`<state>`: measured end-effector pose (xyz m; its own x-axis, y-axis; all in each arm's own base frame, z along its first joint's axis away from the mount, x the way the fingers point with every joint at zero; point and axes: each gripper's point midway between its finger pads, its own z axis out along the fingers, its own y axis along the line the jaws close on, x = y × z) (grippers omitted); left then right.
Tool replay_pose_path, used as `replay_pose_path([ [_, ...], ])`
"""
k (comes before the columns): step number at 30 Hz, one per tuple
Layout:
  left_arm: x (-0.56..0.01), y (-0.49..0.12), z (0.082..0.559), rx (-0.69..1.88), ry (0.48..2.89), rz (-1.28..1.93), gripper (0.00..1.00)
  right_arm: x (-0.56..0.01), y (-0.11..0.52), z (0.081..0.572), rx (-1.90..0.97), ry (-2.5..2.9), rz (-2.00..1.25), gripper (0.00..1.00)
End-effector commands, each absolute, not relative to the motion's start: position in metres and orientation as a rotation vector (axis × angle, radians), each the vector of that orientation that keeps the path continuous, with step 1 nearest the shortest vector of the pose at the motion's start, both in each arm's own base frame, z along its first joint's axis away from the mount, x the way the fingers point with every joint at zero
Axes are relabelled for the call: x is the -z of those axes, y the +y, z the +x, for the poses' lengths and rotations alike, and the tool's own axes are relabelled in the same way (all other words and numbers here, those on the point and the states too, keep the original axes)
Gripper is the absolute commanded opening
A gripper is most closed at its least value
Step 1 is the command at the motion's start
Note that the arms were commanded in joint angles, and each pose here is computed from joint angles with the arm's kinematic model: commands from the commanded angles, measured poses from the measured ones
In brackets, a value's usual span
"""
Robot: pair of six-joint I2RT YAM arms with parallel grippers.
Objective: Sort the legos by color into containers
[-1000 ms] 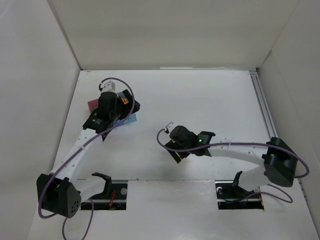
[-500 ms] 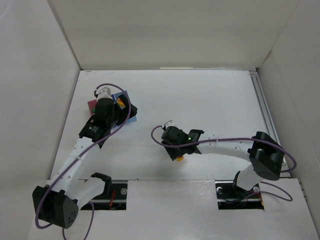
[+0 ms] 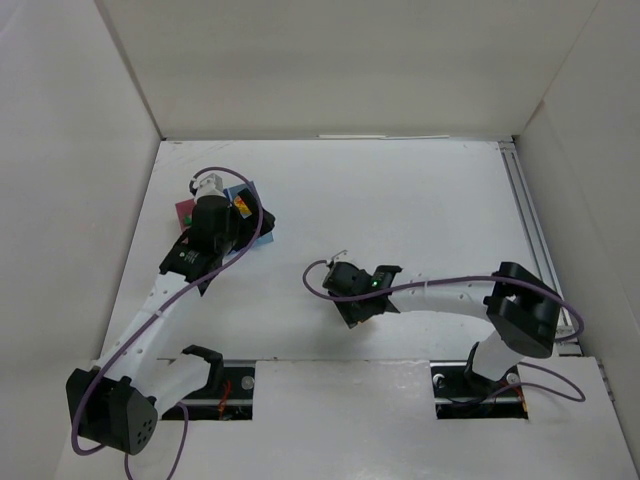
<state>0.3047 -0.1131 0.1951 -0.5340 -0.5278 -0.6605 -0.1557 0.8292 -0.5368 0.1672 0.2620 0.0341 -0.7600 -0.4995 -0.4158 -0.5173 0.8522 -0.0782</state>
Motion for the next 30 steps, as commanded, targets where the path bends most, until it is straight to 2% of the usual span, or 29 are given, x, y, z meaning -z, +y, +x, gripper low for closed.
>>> replay_pose_path([
  [1,-0.201,-0.113,0.307,0.534,2.089,-0.504,1.0,-0.036,0.269,0.174,-0.074,2.563,-0.689,0.6],
  [13,-0.201,-0.115,0.306,0.544,2.093,-0.498,1.0,-0.032,0.271,0.177,-0.098,2.525,-0.722,0.48],
  [19,-0.205,-0.122,0.306,0.586,2.092,-0.448,1.0,-0.039,0.265,0.179,-0.099,2.475,-0.743,0.27],
  [22,-0.211,-0.142,0.301,0.701,2.095,-0.342,1.0,-0.049,0.262,0.177,-0.145,2.399,-0.844,0.15],
  [25,-0.208,-0.17,0.286,0.882,2.13,-0.186,1.0,-0.083,0.271,0.173,-0.311,2.218,-0.976,0.11],
  [26,-0.214,-0.179,0.285,0.942,2.095,-0.119,1.0,-0.113,0.278,0.175,-0.394,2.082,-1.0,0.09],
  [29,-0.214,-0.211,0.26,1.191,2.05,0.079,1.0,-0.146,0.282,0.164,-0.525,1.9,-1.068,0.09],
  [30,-0.213,-0.219,0.252,1.272,2.036,0.136,1.0,-0.177,0.283,0.163,-0.567,1.773,-1.068,0.09],
])
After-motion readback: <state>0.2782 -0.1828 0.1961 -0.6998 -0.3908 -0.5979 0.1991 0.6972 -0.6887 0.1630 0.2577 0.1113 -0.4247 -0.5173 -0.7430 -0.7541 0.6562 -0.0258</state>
